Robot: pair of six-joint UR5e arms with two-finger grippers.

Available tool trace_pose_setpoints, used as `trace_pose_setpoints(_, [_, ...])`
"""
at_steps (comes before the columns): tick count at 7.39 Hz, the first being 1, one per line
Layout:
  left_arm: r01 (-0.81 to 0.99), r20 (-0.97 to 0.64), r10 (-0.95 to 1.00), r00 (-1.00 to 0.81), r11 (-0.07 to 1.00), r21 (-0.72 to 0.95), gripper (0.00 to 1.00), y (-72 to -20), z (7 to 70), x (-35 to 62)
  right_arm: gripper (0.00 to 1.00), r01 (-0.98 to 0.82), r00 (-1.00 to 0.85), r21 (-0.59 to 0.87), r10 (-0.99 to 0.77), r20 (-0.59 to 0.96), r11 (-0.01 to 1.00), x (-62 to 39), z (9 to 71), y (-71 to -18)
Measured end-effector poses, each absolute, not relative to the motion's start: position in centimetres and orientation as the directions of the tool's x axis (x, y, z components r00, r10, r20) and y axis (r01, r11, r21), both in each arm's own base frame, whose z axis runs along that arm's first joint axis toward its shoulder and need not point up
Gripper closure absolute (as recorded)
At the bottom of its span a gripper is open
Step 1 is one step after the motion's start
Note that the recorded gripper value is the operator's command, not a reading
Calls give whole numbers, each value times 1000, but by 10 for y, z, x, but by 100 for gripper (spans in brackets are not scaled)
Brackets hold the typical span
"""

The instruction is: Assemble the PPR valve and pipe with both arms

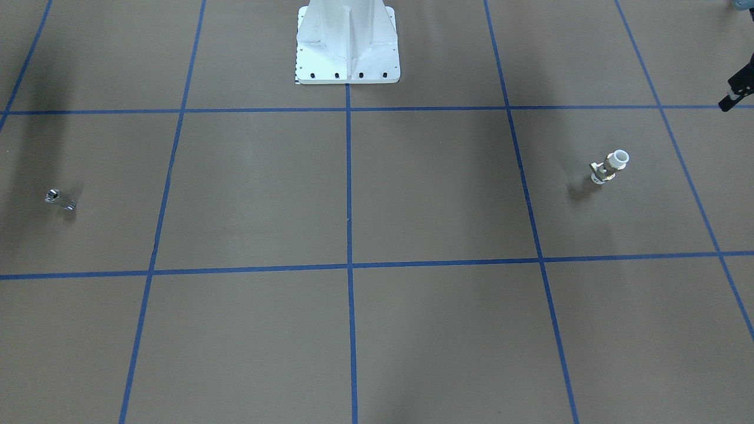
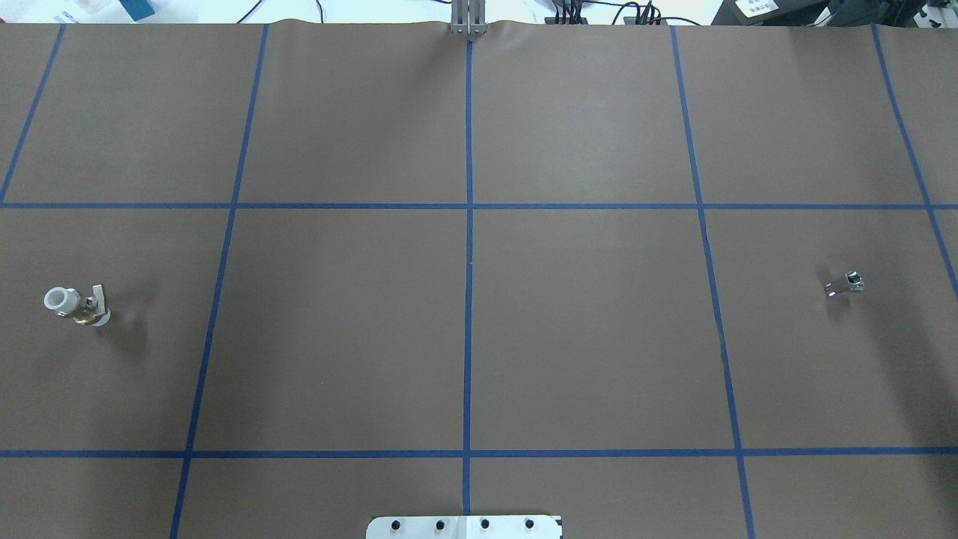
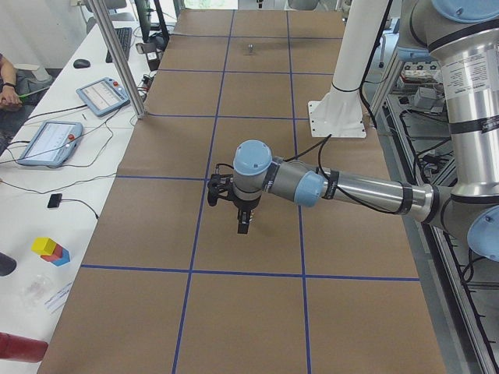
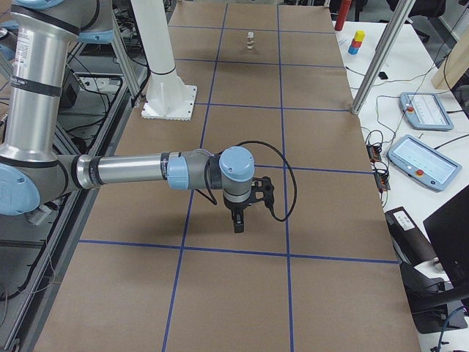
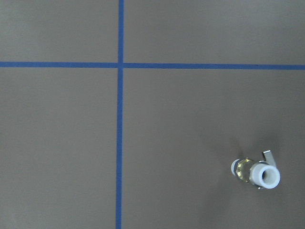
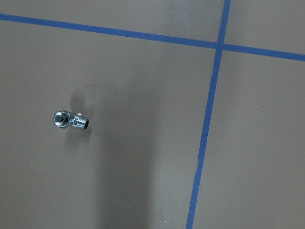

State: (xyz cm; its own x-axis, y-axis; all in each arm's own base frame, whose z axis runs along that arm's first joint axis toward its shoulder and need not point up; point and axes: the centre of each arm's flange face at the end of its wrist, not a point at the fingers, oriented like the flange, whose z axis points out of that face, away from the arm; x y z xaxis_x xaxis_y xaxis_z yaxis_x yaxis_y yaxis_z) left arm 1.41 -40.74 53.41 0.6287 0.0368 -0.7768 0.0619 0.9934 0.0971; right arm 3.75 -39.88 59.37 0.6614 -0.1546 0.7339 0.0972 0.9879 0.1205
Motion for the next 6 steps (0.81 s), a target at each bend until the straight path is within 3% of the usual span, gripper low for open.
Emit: trace_pose_setpoints(6, [-48,-694,91,714,996,82,1,-424,512,178,0,98,659,162,-186,728,982,37,595,-403])
